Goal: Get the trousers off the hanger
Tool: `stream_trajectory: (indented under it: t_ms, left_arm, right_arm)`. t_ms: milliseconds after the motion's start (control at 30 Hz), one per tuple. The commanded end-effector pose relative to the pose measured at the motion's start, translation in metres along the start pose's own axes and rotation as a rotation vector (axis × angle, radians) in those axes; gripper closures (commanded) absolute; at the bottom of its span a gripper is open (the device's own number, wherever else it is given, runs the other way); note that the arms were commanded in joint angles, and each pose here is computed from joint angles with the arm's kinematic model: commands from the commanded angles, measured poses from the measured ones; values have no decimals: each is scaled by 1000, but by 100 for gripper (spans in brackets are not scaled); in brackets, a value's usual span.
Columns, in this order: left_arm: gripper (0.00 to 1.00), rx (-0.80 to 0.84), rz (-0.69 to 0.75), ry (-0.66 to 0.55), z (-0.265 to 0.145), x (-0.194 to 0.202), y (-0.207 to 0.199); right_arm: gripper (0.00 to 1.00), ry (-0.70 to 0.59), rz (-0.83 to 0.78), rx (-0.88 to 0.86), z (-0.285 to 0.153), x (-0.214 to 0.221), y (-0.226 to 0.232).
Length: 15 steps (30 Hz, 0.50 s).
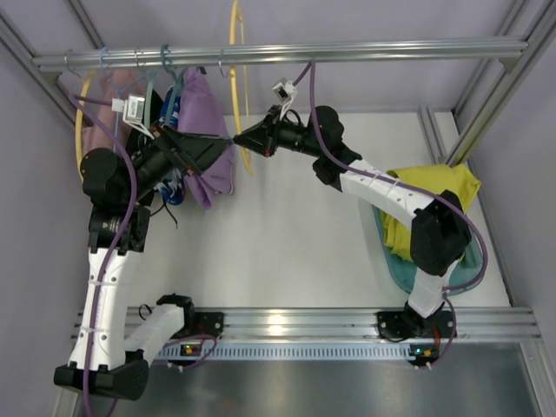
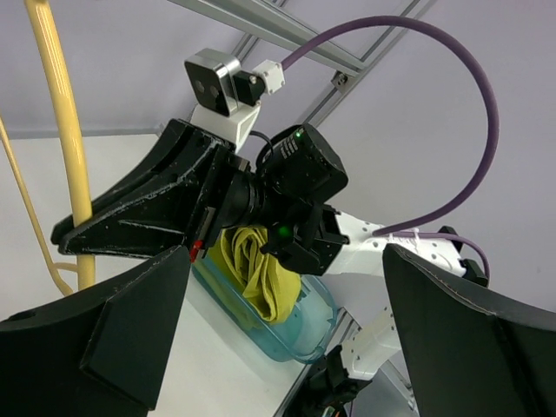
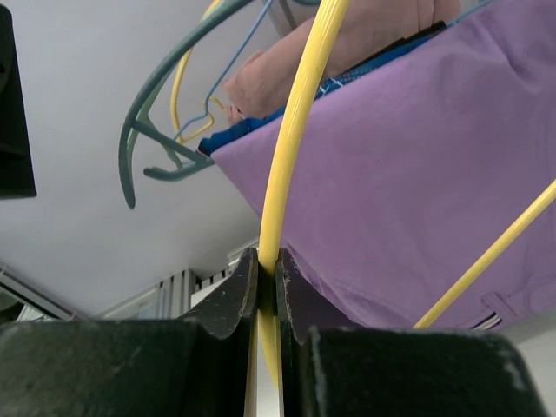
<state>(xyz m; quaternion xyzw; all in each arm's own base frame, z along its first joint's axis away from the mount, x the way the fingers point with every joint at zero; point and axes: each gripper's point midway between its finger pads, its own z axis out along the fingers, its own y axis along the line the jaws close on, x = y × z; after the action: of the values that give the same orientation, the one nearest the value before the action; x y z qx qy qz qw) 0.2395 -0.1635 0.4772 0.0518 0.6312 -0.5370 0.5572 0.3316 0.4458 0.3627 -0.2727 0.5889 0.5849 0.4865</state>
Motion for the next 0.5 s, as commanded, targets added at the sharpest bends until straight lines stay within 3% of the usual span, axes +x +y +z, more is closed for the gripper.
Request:
stream_trajectory:
  t_ms: [0, 233, 467]
  left_arm:
    - [1, 40, 38, -31, -4, -6, -12]
    - [1, 45, 39, -43, -8, -3, -13]
    - [1, 43, 40, -49, -9, -4, -14]
  right_arm:
    - [100, -117, -121, -79, 13, -47, 25]
    - [100, -108, -20, -44, 23, -40, 6]
    - [100, -126, 179, -21, 29, -49, 0]
